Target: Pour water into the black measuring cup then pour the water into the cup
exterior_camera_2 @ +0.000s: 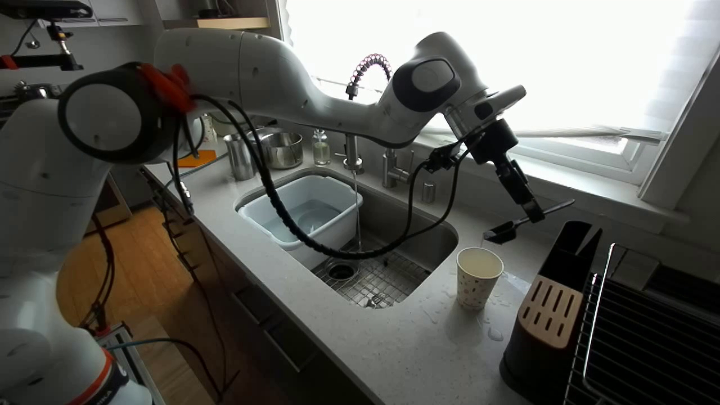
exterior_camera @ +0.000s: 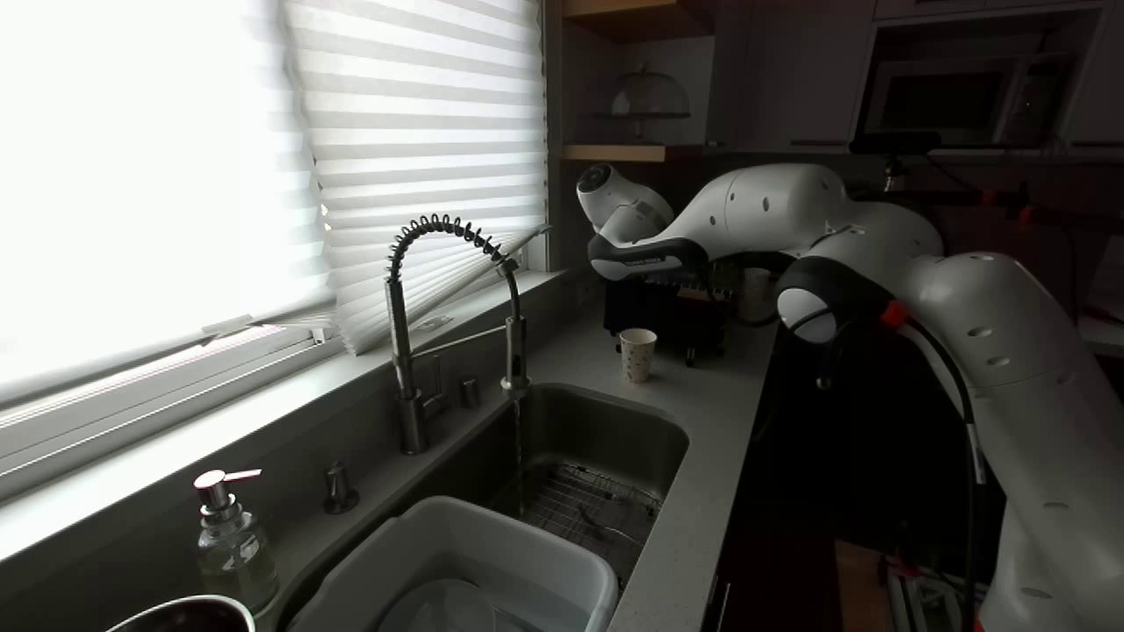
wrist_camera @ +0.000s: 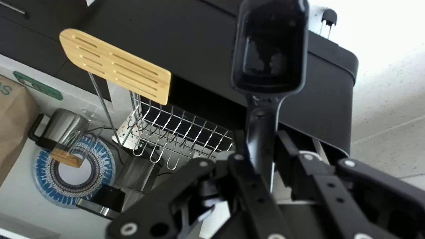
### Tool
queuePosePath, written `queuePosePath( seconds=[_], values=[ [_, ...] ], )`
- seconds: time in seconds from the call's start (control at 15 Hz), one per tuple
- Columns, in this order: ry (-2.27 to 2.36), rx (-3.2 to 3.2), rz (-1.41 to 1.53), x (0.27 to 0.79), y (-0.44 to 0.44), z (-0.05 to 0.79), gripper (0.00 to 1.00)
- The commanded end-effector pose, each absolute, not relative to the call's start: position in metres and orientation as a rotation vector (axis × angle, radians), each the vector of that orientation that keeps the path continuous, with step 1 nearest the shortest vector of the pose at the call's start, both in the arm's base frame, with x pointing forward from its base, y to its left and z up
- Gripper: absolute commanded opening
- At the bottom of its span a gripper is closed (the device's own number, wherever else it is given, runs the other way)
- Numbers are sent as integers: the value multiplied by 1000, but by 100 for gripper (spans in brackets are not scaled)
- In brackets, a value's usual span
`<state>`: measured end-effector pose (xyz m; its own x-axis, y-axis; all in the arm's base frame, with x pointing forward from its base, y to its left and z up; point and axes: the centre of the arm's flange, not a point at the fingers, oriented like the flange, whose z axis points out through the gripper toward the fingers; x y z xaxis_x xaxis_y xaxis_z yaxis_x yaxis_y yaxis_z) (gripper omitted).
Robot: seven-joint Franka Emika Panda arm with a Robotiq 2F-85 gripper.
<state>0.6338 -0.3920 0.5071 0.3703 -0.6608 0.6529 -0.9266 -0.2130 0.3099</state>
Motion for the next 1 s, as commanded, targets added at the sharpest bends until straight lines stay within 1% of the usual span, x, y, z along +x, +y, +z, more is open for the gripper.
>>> queuePosePath(
  seconds=[0.0,0.93],
  values=[
    [-1340,1925,557,614,-381,503,6],
    [-1267,1839,671,602,-364,502,6]
  ],
)
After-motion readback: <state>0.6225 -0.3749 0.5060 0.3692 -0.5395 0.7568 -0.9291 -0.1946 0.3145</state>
